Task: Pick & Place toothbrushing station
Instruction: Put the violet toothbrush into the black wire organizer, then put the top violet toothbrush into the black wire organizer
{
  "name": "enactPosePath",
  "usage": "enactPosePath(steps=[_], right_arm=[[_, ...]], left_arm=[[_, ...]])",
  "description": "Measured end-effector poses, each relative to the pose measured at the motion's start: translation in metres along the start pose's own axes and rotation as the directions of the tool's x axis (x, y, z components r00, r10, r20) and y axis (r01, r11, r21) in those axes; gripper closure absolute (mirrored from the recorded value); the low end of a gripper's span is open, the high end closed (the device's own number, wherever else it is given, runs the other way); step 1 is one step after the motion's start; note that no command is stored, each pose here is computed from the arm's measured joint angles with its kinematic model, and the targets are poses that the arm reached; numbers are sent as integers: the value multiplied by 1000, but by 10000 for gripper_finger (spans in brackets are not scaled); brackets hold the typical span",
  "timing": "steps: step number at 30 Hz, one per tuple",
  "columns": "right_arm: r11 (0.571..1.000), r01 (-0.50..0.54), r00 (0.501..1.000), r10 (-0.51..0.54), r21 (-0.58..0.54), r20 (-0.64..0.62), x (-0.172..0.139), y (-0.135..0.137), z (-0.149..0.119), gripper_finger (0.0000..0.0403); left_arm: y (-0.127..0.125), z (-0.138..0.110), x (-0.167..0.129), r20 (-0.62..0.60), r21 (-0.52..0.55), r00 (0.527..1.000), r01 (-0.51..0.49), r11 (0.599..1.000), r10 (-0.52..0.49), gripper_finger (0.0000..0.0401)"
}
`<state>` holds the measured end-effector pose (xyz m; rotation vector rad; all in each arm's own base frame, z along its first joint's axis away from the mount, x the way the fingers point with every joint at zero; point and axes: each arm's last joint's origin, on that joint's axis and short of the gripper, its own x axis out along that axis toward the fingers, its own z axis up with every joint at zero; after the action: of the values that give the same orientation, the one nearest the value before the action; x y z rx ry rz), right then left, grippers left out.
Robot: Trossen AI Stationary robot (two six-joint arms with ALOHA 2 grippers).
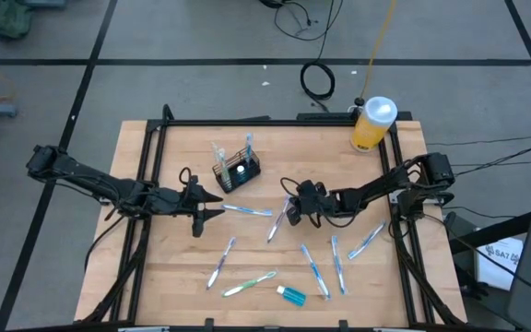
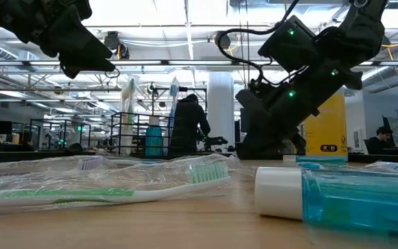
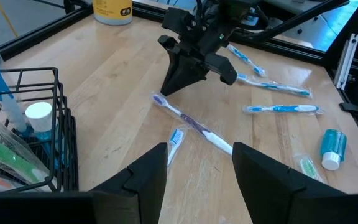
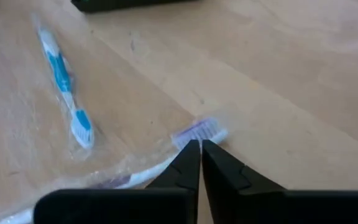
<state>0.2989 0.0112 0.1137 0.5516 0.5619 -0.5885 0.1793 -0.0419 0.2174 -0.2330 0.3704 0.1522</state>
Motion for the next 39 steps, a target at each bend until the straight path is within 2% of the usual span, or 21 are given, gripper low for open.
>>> enactPosePath(steps=[5, 8, 12, 19, 24, 30, 39], right_arm=[[1000, -8, 1000, 8, 27, 21, -3, -1, 9, 387], [1000, -8, 999, 8, -6, 40, -5, -4, 16, 373], [1000, 6, 999, -6, 1, 54, -3, -9, 23, 329], [995, -48, 999, 49, 82, -10, 1, -12, 24, 235], [996, -36, 999, 39, 86, -24, 1, -12, 21, 196], [994, -11, 1000, 12, 108, -10, 3, -14, 21, 192], [994, -11, 1000, 12, 107, -13, 2, -14, 21, 239]], left_arm=[[0, 0, 0, 0, 0, 1000, 0, 1000, 0, 212], [0, 0, 0, 0, 0, 1000, 0, 1000, 0, 212], [0, 0, 0, 0, 2, 1000, 0, 1000, 0, 212], [0, 0, 0, 0, 6, 1000, 0, 1000, 0, 212], [0, 0, 0, 0, 6, 1000, 0, 1000, 0, 212], [0, 0, 0, 1, 9, 1000, 0, 1000, 0, 212], [0, 0, 0, 1, 3, 1000, 0, 1000, 0, 212]])
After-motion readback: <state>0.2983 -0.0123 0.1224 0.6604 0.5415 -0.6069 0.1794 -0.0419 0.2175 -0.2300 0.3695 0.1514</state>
